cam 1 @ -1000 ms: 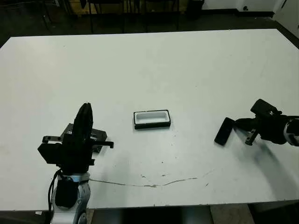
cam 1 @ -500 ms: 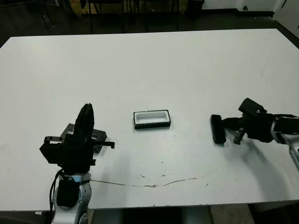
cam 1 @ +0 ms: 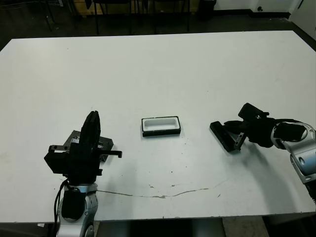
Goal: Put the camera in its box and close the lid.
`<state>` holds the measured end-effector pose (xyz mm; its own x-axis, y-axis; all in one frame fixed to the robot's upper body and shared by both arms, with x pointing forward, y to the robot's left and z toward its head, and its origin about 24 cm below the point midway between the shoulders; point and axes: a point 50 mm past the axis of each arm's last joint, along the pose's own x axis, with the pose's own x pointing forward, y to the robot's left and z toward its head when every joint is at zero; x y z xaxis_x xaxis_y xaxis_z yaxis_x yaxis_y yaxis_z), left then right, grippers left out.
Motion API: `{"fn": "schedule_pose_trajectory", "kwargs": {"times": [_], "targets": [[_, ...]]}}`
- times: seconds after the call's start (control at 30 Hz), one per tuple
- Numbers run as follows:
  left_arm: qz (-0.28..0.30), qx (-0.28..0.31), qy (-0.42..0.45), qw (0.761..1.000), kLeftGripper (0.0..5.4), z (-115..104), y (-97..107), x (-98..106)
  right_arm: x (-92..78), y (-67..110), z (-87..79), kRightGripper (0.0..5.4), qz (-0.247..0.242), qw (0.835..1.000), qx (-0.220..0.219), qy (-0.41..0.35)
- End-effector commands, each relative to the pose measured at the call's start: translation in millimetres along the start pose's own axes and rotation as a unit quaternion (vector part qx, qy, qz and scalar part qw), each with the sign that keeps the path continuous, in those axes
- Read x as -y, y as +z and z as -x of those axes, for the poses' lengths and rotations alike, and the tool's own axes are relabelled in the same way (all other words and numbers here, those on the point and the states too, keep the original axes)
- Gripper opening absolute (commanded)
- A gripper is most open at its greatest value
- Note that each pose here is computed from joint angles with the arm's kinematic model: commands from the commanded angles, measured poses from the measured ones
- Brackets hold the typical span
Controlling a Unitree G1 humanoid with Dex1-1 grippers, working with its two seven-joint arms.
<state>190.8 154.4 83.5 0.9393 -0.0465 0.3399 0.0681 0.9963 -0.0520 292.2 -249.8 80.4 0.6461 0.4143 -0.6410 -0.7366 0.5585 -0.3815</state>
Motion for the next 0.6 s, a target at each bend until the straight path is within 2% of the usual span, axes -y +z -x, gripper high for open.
{"fn": "schedule_pose_trajectory", "kwargs": {"times": [0.03,0.2,0.3,0.4,0.47,0.6], "targets": [[0.002,-0.014,0.005,1.0,0.02,4,-6,-2,1.3,-23.4,6.9,0.0,-0.024,0.999,-0.034,-0.012],[-0.005,-0.013,0.005,1.0,0.02,5,-6,-3,15.6,-22.1,22.7,0.0,-0.068,0.997,-0.015,-0.046],[-0.005,-0.013,0.005,1.0,0.02,5,-6,-4,14.2,-11.7,33.1,0.0,-0.12,0.988,0.074,-0.063],[-0.003,-0.013,0.006,1.0,0.02,5,-5,-4,-1.7,1.3,38.1,0.0,-0.19,0.965,0.176,-0.045],[-0.008,-0.012,0.007,1.0,0.02,5,-5,-5,-15.1,12.0,41.8,0.0,-0.195,0.956,0.215,-0.048],[-0.012,-0.016,0.009,1.0,0.0,5,-3,-4,-37.5,31.0,52.4,0.08,-0.137,0.96,0.21,-0.121]]}}
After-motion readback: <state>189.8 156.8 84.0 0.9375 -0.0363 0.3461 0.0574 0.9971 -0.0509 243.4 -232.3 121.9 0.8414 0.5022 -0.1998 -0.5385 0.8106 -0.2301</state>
